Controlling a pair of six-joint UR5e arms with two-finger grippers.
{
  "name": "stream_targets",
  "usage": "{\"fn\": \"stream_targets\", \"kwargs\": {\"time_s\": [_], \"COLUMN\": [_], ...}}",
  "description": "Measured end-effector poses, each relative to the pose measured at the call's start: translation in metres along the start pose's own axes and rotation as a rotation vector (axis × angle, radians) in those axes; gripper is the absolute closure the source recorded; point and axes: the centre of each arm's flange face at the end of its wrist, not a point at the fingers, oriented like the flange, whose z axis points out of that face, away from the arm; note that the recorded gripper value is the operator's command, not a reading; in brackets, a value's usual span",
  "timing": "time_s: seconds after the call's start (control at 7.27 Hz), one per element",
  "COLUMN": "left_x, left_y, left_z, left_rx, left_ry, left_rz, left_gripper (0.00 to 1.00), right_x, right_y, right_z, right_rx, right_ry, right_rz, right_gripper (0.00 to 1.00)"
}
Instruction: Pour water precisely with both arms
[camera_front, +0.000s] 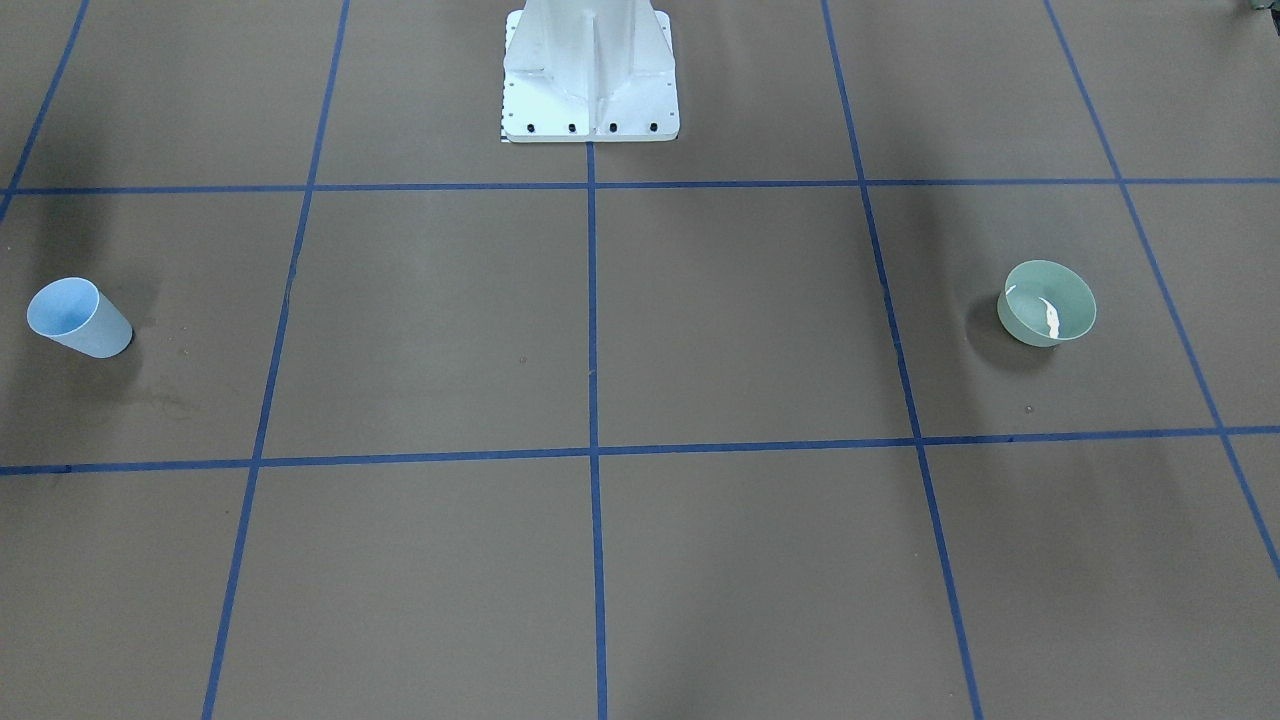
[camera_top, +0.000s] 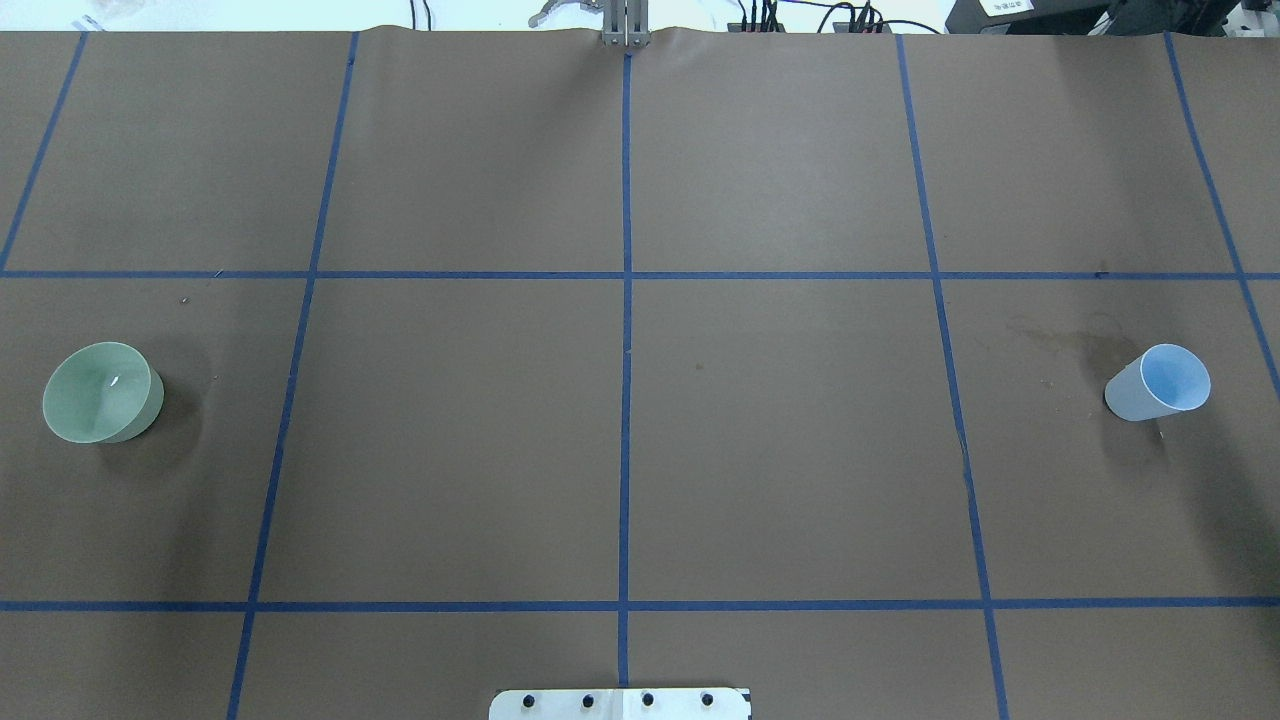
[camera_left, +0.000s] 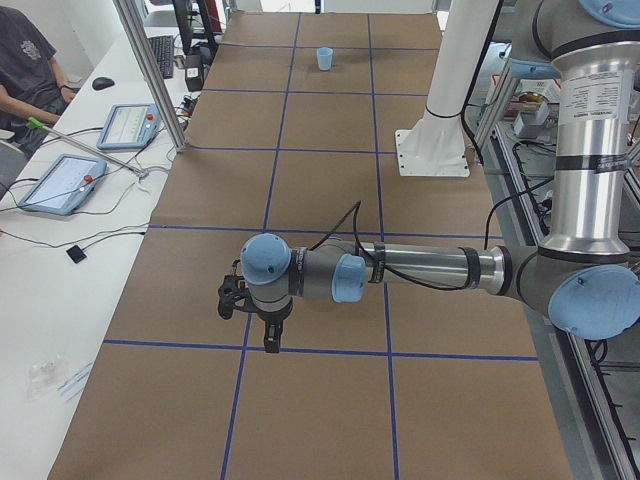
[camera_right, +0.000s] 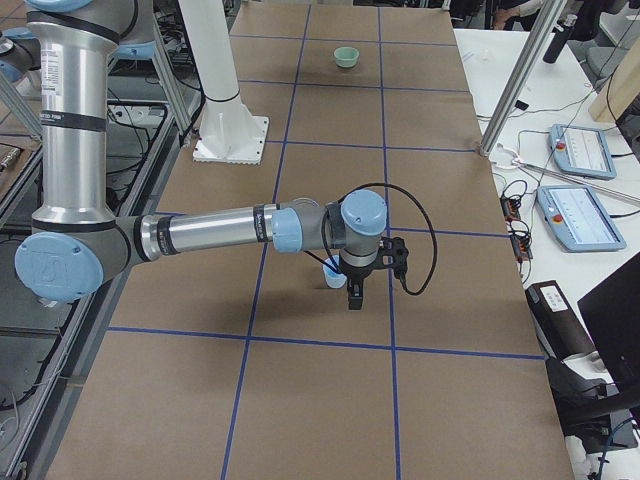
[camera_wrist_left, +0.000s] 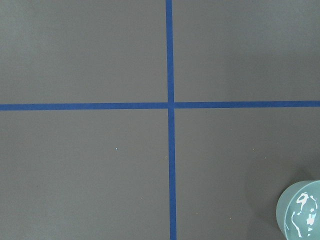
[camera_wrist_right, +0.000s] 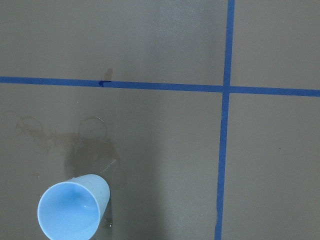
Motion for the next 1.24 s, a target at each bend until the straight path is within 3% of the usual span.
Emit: {"fn": "stream_targets", "kwargs": {"time_s": [0.55,1.24], "left_x": [0.007,0.015], "left_y": [-0.010,-0.014], "left_z": [-0.021,-0.017], "left_rx": [0.041,0.038], "left_ry": [0.012,0.012], "left_rz": [-0.003,0.018], "left_gripper": [0.00,0.00], "right_x": [-0.005,0.012], "right_y": [-0.002,0.013], "right_z": [-0.007,0.003], "right_rx": [0.042,0.077], "right_ry": [-0.039,-0.054], "right_rz": [-0.030,-0.062], "right_gripper": [0.00,0.00]}}
